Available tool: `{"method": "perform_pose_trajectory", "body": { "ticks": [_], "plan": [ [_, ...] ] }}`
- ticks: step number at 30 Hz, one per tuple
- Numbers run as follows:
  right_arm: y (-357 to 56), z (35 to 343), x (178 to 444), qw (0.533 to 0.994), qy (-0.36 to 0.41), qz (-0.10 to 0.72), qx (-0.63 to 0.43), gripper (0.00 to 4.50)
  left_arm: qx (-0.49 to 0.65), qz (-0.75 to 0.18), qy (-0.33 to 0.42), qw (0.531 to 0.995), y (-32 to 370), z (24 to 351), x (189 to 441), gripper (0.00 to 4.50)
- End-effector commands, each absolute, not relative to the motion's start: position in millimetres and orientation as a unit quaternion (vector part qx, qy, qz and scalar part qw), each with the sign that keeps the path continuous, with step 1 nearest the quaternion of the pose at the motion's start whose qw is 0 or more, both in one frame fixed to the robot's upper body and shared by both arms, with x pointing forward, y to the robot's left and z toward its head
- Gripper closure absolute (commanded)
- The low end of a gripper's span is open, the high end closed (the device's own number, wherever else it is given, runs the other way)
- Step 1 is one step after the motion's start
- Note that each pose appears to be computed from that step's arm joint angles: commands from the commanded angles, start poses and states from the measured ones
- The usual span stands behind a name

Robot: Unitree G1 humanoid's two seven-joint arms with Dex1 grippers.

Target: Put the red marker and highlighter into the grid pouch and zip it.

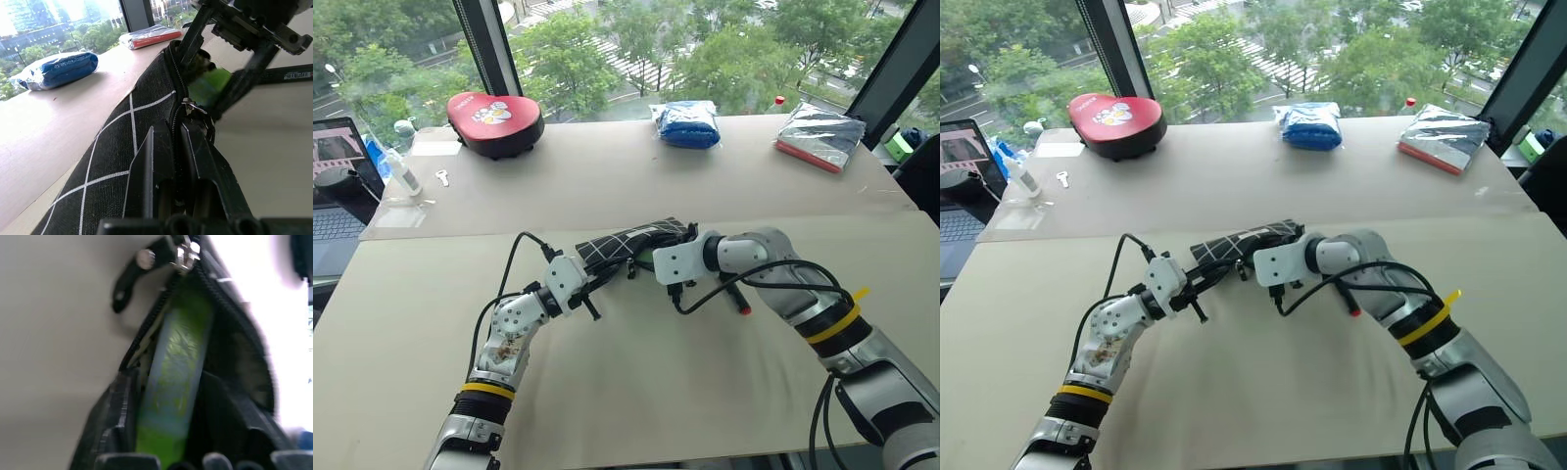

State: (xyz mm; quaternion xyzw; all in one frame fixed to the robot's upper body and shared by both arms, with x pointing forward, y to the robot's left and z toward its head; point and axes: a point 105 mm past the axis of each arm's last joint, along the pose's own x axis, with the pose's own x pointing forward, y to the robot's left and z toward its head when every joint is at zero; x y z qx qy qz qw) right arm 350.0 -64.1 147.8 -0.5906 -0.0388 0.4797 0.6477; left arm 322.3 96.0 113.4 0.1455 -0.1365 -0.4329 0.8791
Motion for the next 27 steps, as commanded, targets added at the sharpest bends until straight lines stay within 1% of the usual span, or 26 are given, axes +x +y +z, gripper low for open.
{"method": "perform_pose_trajectory", "body": {
  "ticks": [1,2,3,7,10,13,16,18,20,22,24,27],
  "plan": [
    [-67,184,363,0.681,-0.093,0.424,-0.589,0.72,0.147,-0.429,-0.163,0.877,96,124,323,4.5],
    [-69,185,363,0.68,-0.096,0.424,-0.59,0.22,0.143,-0.428,-0.163,0.877,96,125,324,4.5],
    [-70,186,363,0.678,-0.098,0.426,-0.591,0.08,0.141,-0.427,-0.163,0.878,96,126,325,4.5],
    [-82,206,362,0.711,-0.095,0.424,-0.553,0.08,0.115,-0.413,-0.164,0.889,98,129,331,4.5],
    [-97,231,351,0.744,-0.086,0.453,-0.483,0.08,0.103,-0.403,-0.162,0.895,102,130,334,4.5],
    [-116,239,329,0.767,-0.039,0.501,-0.398,0.08,0.1,-0.4,-0.161,0.897,103,130,334,4.5],
    [-133,234,300,0.774,0.026,0.551,-0.312,0.08,0.099,-0.399,-0.161,0.897,104,129,334,4.5],
    [-147,221,292,0.782,0.073,0.545,-0.292,0.08,0.099,-0.398,-0.161,0.898,104,129,333,4.5],
    [-155,202,293,0.801,0.128,0.518,-0.271,0.08,0.102,-0.399,-0.16,0.897,104,128,332,4.5],
    [-155,188,301,0.834,0.164,0.474,-0.231,0.08,0.106,-0.403,-0.159,0.895,104,126,330,4.5],
    [-153,180,310,0.859,0.183,0.435,-0.197,0.08,0.107,-0.404,-0.158,0.895,104,126,330,4.5],
    [-156,165,317,0.879,0.206,0.387,-0.185,0.08,0.109,-0.407,-0.158,0.893,103,126,329,4.5]
  ]
}}
